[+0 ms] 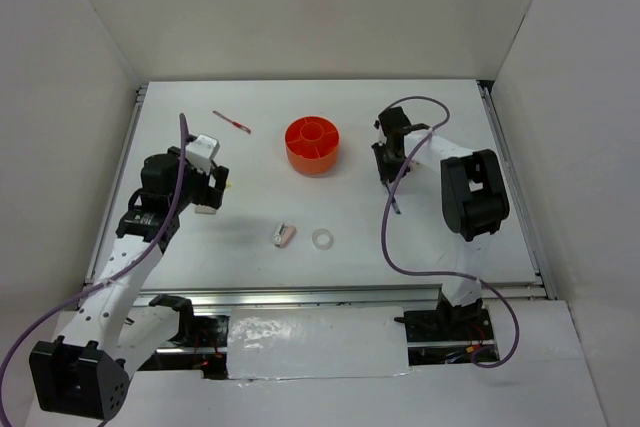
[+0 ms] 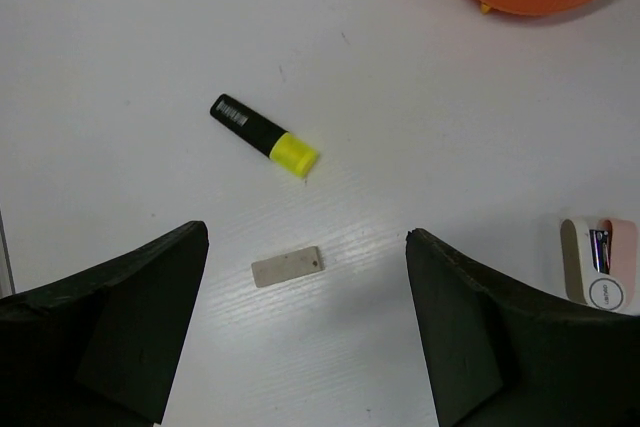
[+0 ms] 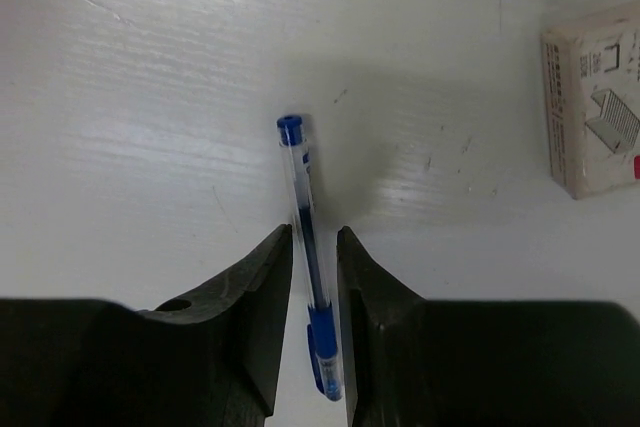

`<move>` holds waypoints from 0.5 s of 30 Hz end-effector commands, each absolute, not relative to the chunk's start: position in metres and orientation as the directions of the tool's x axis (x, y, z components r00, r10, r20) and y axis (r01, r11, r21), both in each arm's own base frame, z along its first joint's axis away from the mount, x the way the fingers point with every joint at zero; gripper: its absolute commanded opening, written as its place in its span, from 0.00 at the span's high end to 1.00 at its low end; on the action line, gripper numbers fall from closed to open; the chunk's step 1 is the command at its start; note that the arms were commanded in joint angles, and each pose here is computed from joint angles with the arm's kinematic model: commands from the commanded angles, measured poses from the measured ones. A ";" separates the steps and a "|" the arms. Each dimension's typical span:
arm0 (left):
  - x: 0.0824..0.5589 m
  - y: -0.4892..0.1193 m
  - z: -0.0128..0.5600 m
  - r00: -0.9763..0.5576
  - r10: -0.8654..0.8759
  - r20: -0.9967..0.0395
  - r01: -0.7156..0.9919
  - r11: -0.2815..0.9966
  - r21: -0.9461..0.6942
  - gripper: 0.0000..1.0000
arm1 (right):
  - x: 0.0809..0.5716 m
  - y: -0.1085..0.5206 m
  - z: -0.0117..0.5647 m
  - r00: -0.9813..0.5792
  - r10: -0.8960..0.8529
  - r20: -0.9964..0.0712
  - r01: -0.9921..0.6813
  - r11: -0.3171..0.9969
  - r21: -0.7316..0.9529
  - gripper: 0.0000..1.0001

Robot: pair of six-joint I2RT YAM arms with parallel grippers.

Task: Sort the stationery into containers
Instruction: Pick up the pen from the center of the board.

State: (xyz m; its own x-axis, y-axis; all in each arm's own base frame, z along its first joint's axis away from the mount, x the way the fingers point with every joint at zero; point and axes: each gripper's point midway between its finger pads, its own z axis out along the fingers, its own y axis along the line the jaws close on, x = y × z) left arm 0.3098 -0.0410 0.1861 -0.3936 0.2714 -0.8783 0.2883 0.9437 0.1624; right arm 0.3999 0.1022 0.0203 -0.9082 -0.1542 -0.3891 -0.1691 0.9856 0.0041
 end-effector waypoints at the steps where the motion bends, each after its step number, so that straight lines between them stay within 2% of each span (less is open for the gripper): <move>1: 0.319 -0.060 0.213 -0.285 0.319 -0.904 0.389 0.900 0.195 0.08 | 0.403 0.101 0.025 -0.925 -0.155 -0.346 -0.167 0.986 0.004 0.68; 15: 0.325 -0.064 0.214 -0.280 0.347 -0.895 0.410 0.886 0.216 0.09 | 0.379 0.100 0.018 -0.946 -0.255 -0.203 -0.256 0.967 -0.022 0.68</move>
State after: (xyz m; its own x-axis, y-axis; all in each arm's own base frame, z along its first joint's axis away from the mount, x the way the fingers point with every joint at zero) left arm 0.3154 -0.0582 0.1891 -0.3629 0.3301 -0.8714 0.3906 0.9029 0.1793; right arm 0.3816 0.0972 0.0150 -0.9454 -0.2185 -0.2417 -0.2208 0.9752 -0.0178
